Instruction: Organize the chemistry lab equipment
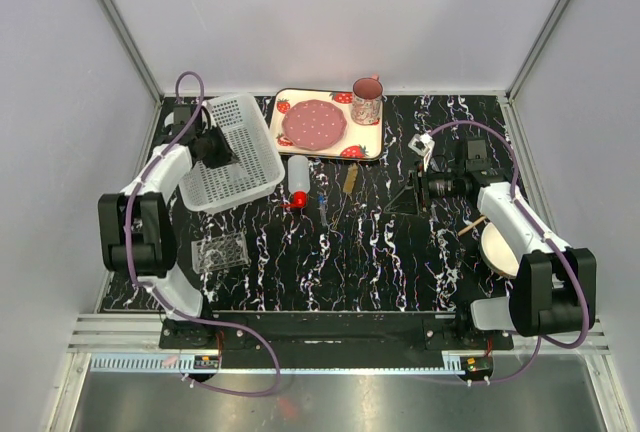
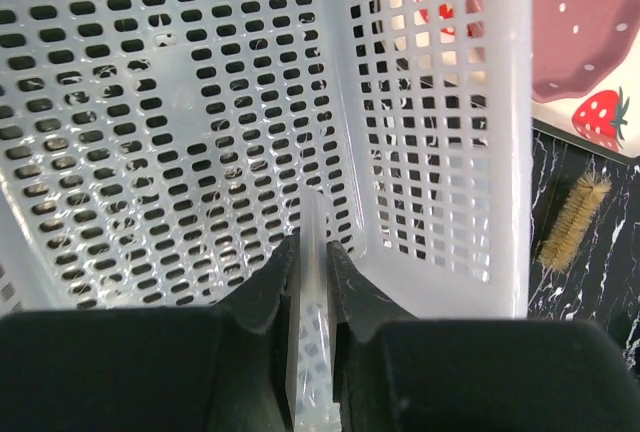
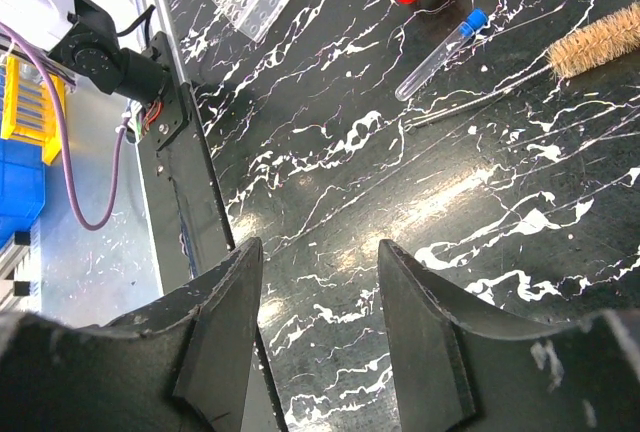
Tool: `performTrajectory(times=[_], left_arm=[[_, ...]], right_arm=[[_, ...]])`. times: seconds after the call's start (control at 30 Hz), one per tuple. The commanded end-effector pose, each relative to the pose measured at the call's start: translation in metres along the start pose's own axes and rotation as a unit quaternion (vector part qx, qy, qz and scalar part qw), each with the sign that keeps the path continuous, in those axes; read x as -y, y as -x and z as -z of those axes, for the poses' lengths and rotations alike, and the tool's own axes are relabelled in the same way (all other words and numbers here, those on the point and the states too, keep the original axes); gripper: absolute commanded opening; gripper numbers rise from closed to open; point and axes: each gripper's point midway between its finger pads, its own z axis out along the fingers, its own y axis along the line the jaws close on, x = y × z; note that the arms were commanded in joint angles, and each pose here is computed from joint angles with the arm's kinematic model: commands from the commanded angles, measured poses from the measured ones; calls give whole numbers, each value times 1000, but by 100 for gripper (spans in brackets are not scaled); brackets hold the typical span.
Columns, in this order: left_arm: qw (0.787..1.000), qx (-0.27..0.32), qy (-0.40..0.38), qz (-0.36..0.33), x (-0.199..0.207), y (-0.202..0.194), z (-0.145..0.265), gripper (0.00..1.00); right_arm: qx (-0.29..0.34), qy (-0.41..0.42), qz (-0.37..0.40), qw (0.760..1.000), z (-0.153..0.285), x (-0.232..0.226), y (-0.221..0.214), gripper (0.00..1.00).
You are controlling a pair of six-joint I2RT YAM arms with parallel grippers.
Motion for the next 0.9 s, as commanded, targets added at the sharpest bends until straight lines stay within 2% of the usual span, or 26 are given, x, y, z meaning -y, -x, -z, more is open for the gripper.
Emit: performTrajectory(times=[0.0,0.1,0.2,0.23,0.3,0.37,0.47,0.6,0.77,0.8,0.87], left_arm=[[999,-2,-35,11,15,18,-12,2],[999,-15,-31,21,10,17,-25,7],[999,-17,-28,25,9,20,-30,20],[999,-14,-31,26,10,23,-28,33],[999,-9,-37,26,14,27,-22,43],[999,4,-41,20,17,33,-11,55],[999,33,-38,4,19,40,11,66],[995,87,-31,-26,20,45,47,77],[987,149,-28,-57,18,33,96,90],[982,171,-35,-65,23,33,113,95],[982,176,-34,-58,14,19,118,99]], right_arm=[[2,-10,20,1000,2,3,2,56],[1,-14,21,1000,3,5,2,56],[-2,-18,21,1000,3,6,0,56],[-2,-22,21,1000,4,8,0,56],[-3,-24,22,999,4,9,-1,56],[-4,-28,24,999,4,10,-2,56],[-5,-40,30,999,8,13,-2,57],[-3,-65,47,997,16,18,-2,58],[3,-96,55,994,27,26,-3,61],[2,-101,59,993,28,26,-3,62],[0,-114,62,992,31,30,-3,64]])
